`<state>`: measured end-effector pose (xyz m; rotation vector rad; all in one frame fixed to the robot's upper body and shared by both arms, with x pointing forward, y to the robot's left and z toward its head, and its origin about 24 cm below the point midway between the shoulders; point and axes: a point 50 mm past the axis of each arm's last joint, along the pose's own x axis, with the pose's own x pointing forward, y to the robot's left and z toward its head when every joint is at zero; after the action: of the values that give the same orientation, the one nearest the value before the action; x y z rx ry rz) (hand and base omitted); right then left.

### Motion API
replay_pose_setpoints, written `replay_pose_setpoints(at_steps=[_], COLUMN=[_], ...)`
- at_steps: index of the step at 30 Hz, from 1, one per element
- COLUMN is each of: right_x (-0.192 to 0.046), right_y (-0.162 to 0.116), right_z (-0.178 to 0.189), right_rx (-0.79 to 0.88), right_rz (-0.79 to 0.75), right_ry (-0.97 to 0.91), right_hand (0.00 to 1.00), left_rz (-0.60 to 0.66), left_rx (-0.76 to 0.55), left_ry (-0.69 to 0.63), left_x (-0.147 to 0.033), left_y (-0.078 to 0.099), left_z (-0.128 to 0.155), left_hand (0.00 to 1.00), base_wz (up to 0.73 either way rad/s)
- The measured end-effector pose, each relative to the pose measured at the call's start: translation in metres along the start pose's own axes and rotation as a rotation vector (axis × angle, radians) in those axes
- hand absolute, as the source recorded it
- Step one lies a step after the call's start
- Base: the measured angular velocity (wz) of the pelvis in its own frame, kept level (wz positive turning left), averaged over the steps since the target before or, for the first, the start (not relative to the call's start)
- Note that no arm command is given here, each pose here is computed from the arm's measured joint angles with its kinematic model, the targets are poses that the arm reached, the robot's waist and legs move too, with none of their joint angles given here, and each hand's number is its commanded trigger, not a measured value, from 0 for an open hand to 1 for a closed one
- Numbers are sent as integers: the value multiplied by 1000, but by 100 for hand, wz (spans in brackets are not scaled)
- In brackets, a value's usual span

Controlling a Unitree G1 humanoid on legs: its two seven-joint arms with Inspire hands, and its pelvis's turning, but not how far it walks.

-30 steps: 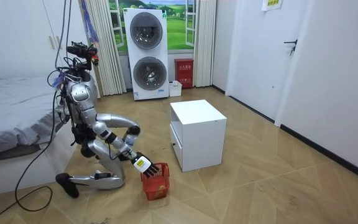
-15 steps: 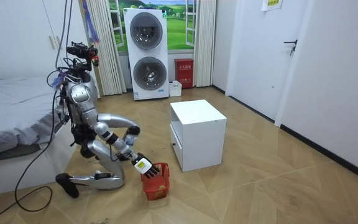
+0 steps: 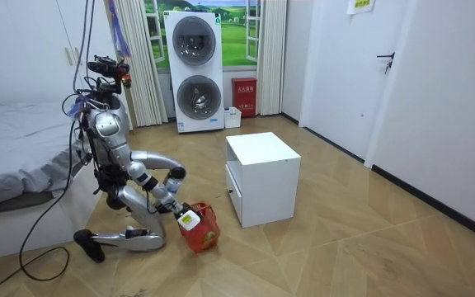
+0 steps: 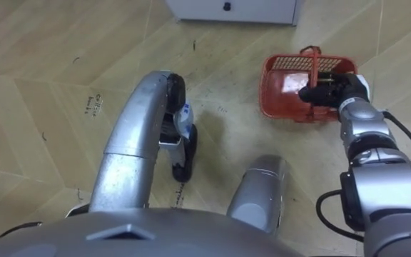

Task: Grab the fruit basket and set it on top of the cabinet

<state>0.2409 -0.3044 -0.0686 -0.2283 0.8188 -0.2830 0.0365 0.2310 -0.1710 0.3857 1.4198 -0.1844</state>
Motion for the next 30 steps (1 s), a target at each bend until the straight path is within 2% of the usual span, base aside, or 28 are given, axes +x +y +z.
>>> replay_pose_setpoints(at_steps=[8,30], right_x=[0,1], right_y=[0,5], right_z=[-5,1], right_rx=[14,-4], right_rz=[-1,18], right_ry=[22,6], right_hand=[100,100], left_rz=[10,21], left_rx=[-20,-60], left_ry=[-33,-51], left_x=[1,1], left_y=[4,9], left_z=[13,24], left_hand=[0,0], base_wz=[0,0])
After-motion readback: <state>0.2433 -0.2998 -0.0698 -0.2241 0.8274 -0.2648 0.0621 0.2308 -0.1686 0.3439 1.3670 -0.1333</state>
